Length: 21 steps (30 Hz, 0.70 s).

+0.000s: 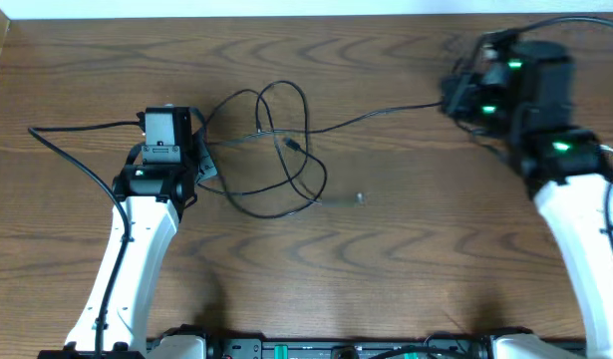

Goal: Untangle cables

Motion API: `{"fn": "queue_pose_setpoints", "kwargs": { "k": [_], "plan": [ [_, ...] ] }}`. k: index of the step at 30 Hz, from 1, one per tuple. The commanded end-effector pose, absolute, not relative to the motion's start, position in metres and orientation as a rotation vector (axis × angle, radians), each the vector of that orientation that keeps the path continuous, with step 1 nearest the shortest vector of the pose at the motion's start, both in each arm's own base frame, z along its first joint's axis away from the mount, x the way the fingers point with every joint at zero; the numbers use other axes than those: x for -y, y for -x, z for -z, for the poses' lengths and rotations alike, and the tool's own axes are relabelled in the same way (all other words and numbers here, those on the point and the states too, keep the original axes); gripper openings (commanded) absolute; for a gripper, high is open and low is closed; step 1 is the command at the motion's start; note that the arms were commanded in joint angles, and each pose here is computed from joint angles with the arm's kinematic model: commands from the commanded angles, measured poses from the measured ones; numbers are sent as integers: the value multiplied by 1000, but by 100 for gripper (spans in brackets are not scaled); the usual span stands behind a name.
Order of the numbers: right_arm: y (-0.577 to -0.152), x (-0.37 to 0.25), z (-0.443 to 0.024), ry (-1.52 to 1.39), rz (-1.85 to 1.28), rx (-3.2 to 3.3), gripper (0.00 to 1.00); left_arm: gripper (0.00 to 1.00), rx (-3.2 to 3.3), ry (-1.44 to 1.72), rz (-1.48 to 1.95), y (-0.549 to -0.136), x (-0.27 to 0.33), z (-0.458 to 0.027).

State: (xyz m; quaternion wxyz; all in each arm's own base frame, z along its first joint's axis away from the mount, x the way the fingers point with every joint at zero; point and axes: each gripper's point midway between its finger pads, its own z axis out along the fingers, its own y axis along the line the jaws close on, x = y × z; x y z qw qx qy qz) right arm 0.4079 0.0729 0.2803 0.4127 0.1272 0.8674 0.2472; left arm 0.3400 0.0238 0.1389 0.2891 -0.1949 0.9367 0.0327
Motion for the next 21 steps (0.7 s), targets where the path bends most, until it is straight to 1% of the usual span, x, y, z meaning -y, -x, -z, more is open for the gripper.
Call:
{"fn": "queue_pose_setpoints", "kwargs": {
  "k": [1,4,7,9,13,15,16,17,18,19,21],
  "plan": [
    [-405,-8,-310,-399,-532,-2063,1,8,-2465,518,-90,-345,-25,-151],
    [-405,36,-324,-483,-546,-1980,1,8,-2465,518,-90,-345,-25,-151],
    [-399,81,-326,-617,-510,-1924,1,8,-2465,519,-90,-345,-25,-151],
    [-395,95,-325,-654,-495,-1915,1,8,-2465,518,-90,-345,-25,-151],
    [-390,101,-320,-676,-494,-1927,1,8,-2461,518,-88,-345,-25,-152],
    [-391,101,-317,-683,-496,-1936,1,17,-2449,506,-54,-350,-21,-154],
    [-391,101,-317,-683,-497,-1937,1,30,-2440,494,-24,-353,-17,-156],
    [-391,102,-315,-686,-495,-1939,1,45,-2420,478,23,-357,-12,-161],
    [-392,103,-314,-691,-492,-1940,1,55,-2389,457,84,-363,-4,-169],
    [-392,107,-313,-704,-478,-1939,1,61,-2356,435,136,-368,2,-178],
    [-391,114,-311,-727,-448,-1935,1,65,-2285,403,202,-374,9,-197]
  ]
}}
